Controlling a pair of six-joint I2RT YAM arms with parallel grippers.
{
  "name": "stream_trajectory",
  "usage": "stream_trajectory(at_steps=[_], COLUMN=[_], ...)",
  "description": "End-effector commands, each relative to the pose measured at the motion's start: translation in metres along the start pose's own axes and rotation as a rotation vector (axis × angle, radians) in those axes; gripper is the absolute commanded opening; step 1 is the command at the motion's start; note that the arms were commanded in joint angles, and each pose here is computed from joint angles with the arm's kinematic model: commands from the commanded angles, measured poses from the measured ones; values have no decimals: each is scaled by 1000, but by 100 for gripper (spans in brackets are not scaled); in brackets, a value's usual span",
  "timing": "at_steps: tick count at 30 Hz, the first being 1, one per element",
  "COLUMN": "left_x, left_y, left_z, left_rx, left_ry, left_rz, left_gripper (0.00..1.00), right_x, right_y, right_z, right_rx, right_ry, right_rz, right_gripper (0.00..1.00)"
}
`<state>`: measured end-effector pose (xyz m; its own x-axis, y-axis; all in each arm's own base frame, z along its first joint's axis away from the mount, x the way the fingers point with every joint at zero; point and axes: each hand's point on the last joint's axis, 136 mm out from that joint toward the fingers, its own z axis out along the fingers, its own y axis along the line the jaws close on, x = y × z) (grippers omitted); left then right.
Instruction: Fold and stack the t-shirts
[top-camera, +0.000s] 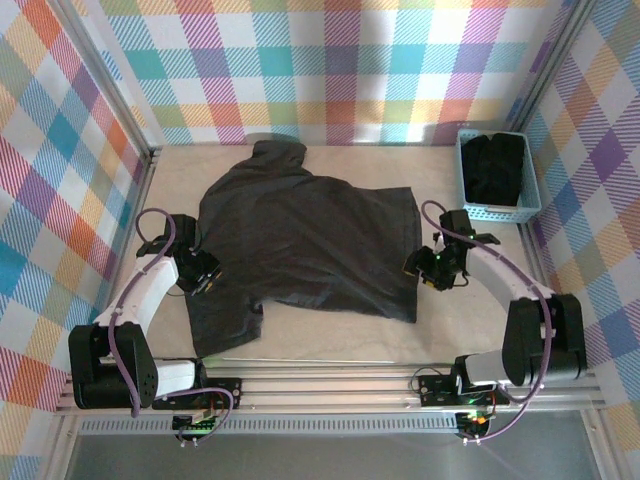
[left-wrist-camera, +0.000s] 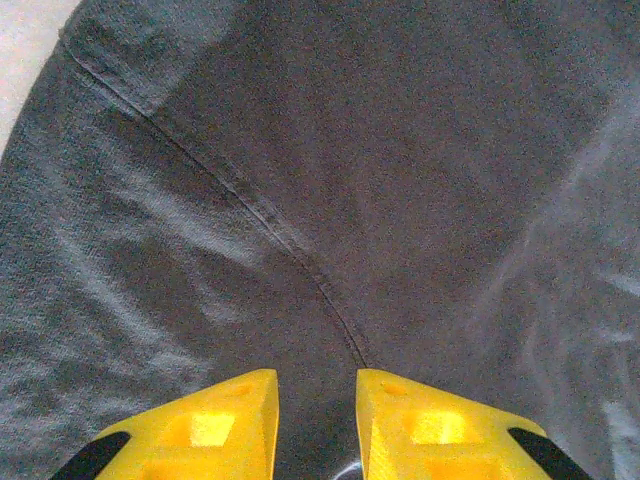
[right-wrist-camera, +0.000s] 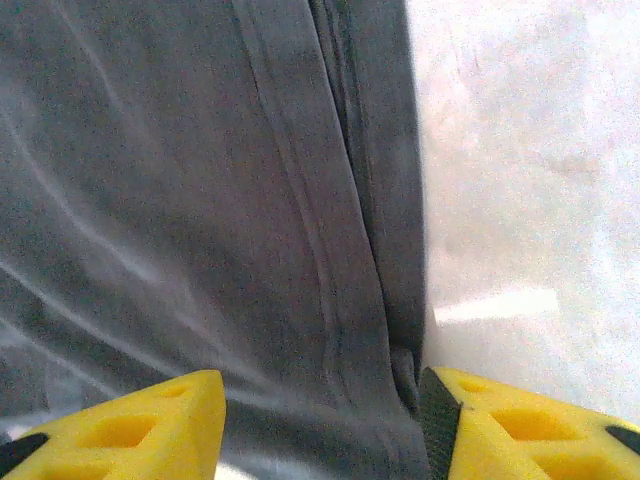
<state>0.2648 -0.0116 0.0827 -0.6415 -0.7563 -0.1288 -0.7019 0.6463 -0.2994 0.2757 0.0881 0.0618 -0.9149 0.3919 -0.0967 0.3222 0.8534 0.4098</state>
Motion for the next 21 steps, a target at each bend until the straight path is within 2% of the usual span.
stream_trajectory(at_steps=[1, 3, 6, 21], left_x=[-1, -1, 0, -1], left_y=[-2, -2, -2, -5], left_z=[-9, -9, -10, -13], left_rx=[-2, 0, 6, 19], left_ry=[-9, -8, -9, -12], left_rz=[18, 19, 18, 12], left_gripper=[27, 27, 27, 27], right_x=[-29, -23, -19, -50], right_y=[5, 0, 0, 14], right_z=[14, 23, 24, 47], right_rx=[-2, 14, -20, -53], right_ry=[-41, 8, -17, -17], right_rz=[-48, -28, -41, -68], right_gripper=[53, 51, 51, 49])
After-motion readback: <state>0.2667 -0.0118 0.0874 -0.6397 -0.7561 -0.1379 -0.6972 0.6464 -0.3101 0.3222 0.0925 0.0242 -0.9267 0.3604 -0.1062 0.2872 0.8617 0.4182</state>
